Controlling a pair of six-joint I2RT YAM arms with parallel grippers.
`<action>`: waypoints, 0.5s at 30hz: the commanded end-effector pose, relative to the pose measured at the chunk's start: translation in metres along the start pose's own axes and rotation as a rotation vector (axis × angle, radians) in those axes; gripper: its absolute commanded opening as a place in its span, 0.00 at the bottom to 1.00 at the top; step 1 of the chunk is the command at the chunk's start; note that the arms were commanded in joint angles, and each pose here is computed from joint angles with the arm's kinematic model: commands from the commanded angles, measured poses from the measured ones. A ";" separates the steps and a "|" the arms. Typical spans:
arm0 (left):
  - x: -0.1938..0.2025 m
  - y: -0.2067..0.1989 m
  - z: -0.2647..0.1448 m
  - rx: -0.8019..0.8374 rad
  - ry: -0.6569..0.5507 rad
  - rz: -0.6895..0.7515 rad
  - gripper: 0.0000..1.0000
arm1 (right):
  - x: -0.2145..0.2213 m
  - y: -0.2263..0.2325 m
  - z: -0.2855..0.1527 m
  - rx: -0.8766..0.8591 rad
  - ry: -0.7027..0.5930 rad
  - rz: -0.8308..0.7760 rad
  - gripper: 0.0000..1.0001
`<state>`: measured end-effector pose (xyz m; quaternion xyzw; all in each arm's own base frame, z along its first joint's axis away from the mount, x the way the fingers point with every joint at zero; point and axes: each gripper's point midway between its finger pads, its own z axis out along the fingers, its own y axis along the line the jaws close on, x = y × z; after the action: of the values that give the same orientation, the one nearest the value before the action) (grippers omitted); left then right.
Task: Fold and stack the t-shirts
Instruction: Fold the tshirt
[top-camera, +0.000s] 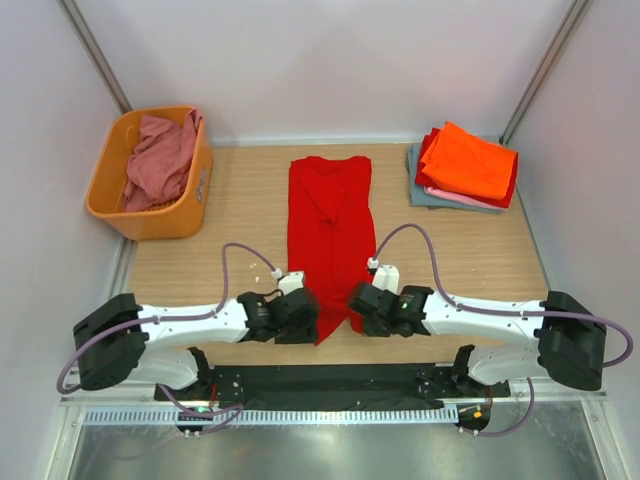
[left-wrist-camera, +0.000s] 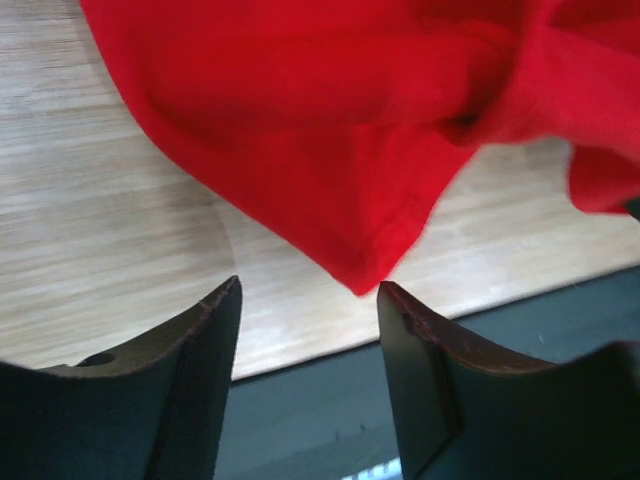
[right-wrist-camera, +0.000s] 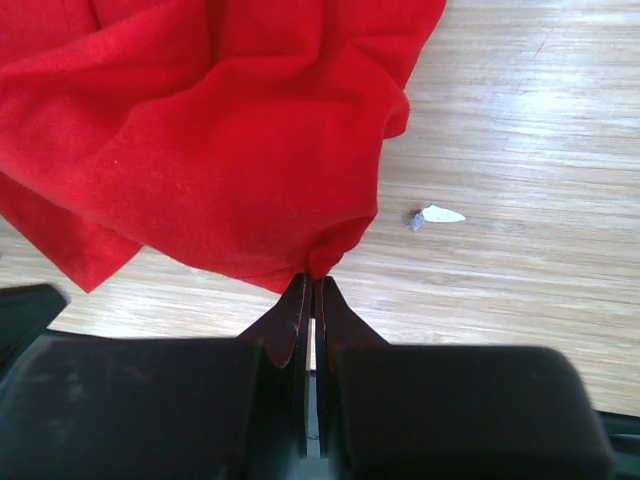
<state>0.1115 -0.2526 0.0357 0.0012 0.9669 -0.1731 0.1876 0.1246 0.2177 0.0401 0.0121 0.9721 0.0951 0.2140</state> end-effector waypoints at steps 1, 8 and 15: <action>-0.005 -0.003 0.017 -0.027 -0.043 -0.050 0.57 | -0.014 0.003 -0.006 -0.007 -0.068 0.040 0.01; 0.009 0.000 0.037 -0.107 -0.034 -0.049 0.47 | -0.016 0.000 -0.009 -0.002 -0.078 0.038 0.01; 0.005 -0.009 0.036 -0.097 -0.051 -0.021 0.00 | -0.016 -0.005 -0.014 0.006 -0.081 0.038 0.01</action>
<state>0.1208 -0.2858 0.0158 -0.0296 0.9645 -0.1610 0.2072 0.1277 0.2121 0.0487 0.0226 0.9683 0.0960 0.2296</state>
